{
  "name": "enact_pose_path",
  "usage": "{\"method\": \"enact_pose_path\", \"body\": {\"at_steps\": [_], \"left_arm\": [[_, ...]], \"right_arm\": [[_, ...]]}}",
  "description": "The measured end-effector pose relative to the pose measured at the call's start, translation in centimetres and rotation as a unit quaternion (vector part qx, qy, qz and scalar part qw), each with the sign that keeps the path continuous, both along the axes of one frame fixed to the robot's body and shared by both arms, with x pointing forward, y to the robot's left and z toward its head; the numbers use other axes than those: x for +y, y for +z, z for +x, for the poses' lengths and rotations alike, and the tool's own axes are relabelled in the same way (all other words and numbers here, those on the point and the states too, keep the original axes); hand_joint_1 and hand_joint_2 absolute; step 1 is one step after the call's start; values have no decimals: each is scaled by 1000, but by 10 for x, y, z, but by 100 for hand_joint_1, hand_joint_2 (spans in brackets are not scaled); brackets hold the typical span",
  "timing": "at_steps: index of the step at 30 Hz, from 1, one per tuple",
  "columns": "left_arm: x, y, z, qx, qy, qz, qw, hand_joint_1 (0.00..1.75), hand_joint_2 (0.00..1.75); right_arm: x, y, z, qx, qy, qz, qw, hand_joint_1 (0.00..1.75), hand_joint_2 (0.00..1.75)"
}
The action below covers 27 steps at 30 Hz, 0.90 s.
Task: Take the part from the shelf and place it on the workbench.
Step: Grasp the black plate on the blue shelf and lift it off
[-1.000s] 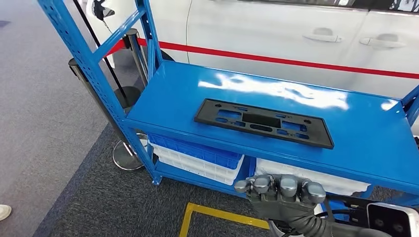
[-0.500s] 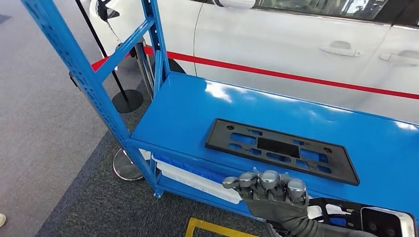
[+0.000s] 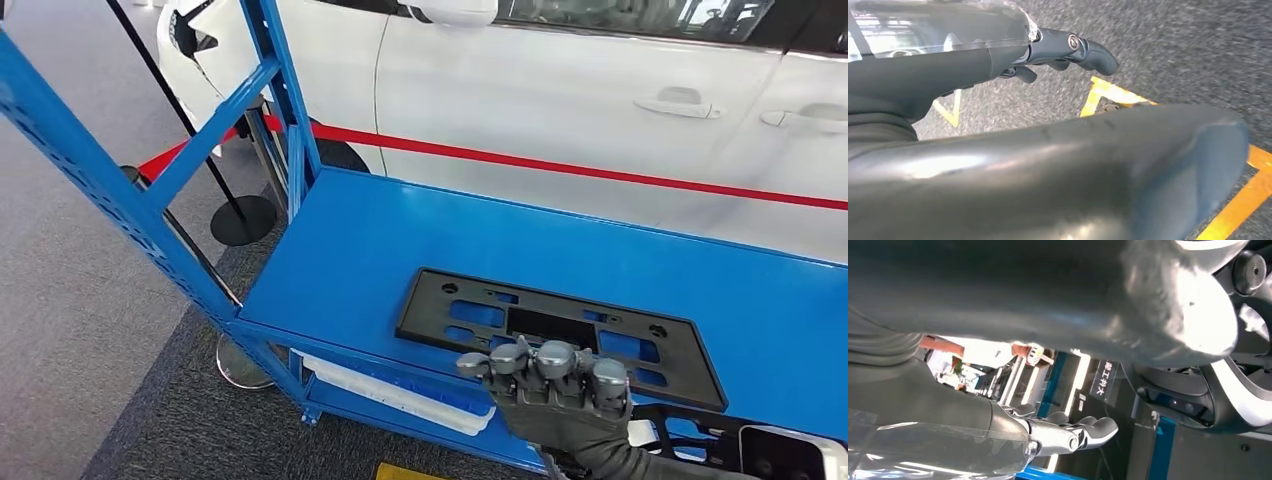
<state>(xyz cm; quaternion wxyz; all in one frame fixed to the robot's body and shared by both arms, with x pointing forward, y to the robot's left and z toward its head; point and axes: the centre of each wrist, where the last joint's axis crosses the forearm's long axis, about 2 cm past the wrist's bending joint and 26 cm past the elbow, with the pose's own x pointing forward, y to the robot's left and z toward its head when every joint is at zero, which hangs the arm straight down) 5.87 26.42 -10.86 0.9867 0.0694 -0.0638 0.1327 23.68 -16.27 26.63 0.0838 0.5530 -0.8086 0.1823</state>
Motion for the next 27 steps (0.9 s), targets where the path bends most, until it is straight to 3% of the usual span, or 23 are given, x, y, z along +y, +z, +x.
{"method": "enact_pose_path", "body": {"at_steps": [4, 7, 8, 11, 17, 27], "left_arm": [[0, 0, 0, 0, -4, 1, 1000, 0, 0], [-1, 0, 1, 0, -5, 0, 1000, 0, 131], [0, 0, 1, 0, -4, 0, 1000, 0, 131], [0, 0, 0, 2, -2, -1, 1000, 0, 0], [-2, 0, 0, 2, 3, 4, 1000, 0, 0], [1, 0, 0, 4, 1, 6, 1000, 0, 0]], "right_arm": [[0, -2, 1, -5, -50, -12, 999, 0, 0], [-1, -5, 0, -5, -63, -16, 998, 0, 0], [-1, -7, 0, -3, -63, -16, 998, 0, 0], [-1, -13, -1, 6, -63, -16, 998, 0, 0], [-1, -19, -1, 14, -70, -20, 997, 0, 0], [-5, -6, 29, 27, -199, -87, 976, 0, 0]]}}
